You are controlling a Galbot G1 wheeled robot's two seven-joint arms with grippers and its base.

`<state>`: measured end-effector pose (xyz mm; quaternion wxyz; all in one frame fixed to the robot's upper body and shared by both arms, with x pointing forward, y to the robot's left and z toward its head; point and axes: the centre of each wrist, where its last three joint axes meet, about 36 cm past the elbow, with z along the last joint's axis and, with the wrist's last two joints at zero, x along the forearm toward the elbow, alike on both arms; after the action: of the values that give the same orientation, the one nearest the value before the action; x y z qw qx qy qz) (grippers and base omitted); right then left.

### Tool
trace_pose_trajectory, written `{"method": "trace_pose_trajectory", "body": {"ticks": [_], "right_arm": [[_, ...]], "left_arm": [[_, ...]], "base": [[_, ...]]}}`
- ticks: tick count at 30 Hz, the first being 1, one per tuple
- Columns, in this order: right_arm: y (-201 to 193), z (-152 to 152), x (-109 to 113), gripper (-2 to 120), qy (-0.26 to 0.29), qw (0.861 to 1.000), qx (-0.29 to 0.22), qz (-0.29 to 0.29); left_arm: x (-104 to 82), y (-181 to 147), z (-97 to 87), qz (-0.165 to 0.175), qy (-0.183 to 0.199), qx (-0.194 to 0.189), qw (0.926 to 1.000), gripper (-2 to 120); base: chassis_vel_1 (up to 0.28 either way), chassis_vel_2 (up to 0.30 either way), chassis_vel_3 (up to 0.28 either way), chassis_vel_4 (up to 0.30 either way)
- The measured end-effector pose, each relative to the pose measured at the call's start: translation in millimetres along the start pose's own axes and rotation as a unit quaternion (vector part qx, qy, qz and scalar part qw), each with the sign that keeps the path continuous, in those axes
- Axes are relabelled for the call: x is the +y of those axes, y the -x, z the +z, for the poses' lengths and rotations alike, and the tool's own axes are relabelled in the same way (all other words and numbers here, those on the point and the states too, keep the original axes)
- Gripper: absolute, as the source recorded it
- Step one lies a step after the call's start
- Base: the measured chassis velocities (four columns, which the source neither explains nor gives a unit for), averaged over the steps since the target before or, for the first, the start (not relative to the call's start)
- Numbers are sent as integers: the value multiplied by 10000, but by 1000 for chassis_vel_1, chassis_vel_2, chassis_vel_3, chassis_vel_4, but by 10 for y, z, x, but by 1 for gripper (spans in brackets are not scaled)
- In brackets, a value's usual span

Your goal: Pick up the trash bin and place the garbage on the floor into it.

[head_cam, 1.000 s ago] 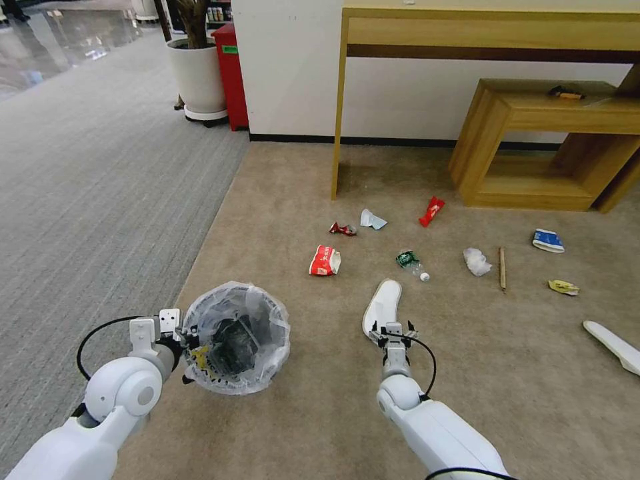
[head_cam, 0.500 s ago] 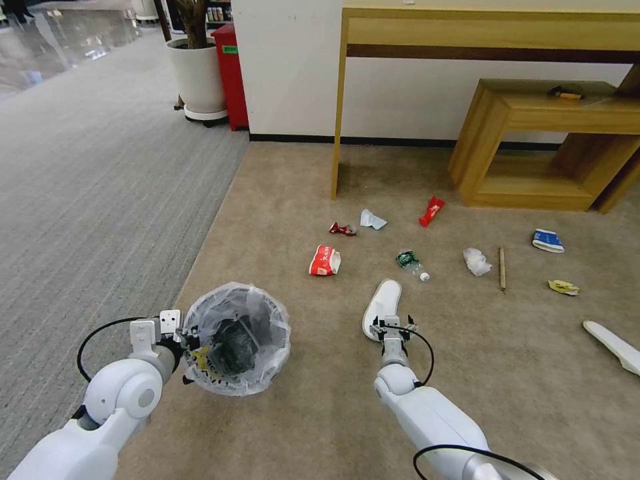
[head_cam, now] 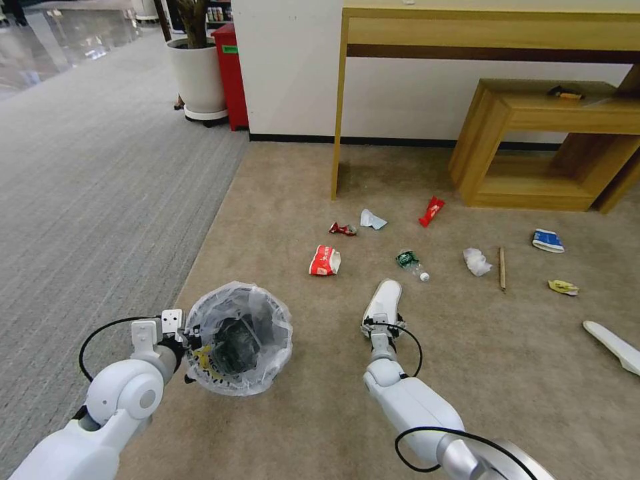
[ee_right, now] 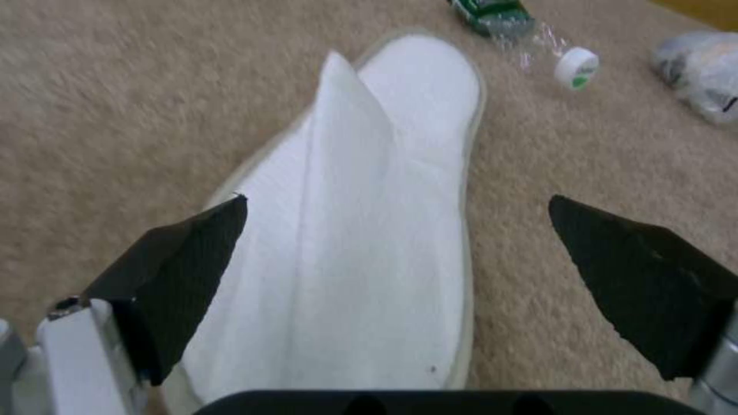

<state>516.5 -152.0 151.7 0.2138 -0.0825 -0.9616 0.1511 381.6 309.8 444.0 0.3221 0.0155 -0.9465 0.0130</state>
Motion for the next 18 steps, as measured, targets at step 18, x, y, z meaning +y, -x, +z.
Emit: {"method": "trace_pose_trajectory", "body": {"ticks": [18], "right_arm": [[49, 149, -129, 96, -55, 9998, 199, 73]], "left_arm": [[-62, 68, -21, 76, 29, -62, 9999, 0]], "base": [[0, 0, 0, 0]]}}
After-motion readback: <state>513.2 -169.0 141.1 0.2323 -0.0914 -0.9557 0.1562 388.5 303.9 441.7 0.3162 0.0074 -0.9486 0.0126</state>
